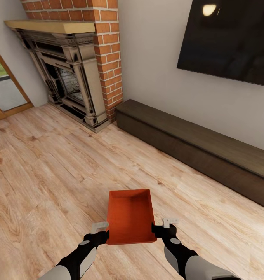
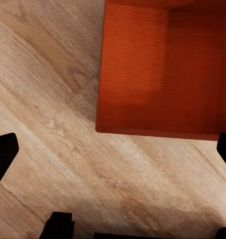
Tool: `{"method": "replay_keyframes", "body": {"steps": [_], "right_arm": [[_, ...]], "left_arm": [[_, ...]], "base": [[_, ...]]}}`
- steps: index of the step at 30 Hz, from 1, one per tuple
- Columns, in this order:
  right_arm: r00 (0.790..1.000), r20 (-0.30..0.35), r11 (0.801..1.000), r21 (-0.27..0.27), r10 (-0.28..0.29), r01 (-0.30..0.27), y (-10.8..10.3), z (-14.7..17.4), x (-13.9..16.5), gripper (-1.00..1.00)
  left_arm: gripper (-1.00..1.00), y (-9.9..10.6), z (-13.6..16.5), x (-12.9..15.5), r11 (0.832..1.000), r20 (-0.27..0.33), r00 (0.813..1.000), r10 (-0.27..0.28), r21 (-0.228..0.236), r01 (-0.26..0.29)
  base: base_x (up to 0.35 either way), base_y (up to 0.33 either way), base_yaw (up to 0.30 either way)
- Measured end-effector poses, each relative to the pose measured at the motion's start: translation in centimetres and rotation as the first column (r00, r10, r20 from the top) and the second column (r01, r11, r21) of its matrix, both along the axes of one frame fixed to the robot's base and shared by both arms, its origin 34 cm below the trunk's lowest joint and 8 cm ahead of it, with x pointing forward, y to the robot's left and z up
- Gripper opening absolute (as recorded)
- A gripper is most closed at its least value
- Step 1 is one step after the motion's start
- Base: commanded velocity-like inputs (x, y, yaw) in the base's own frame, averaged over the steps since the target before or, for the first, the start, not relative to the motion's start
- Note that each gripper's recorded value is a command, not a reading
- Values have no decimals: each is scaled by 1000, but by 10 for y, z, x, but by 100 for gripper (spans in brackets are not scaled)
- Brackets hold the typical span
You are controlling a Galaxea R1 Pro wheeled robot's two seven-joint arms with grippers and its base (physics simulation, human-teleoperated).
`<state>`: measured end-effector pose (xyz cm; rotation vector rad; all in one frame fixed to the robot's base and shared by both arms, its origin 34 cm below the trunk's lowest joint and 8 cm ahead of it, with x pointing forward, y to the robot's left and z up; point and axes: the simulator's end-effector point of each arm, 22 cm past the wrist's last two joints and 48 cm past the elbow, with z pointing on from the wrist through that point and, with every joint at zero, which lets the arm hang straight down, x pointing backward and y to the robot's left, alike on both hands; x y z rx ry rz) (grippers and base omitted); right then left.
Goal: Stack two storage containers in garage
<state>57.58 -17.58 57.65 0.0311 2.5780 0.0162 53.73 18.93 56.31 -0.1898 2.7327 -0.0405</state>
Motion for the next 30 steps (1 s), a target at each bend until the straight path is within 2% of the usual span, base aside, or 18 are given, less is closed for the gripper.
{"method": "replay_keyframes", "body": {"steps": [13, 30], "right_arm": [[1000, 3, 1000, -3, 2, -2, -2, 0, 1, 100], [1000, 6, 1000, -3, 6, -6, -1, -20, 5, 100]], "left_arm": [[100, 0, 0, 0, 1000, 0, 1000, 2, 1, -2], [100, 2, -20, 4, 1000, 3, 1000, 4, 3, -4]], "base": [[0, 0, 0], [0, 0, 0]]}}
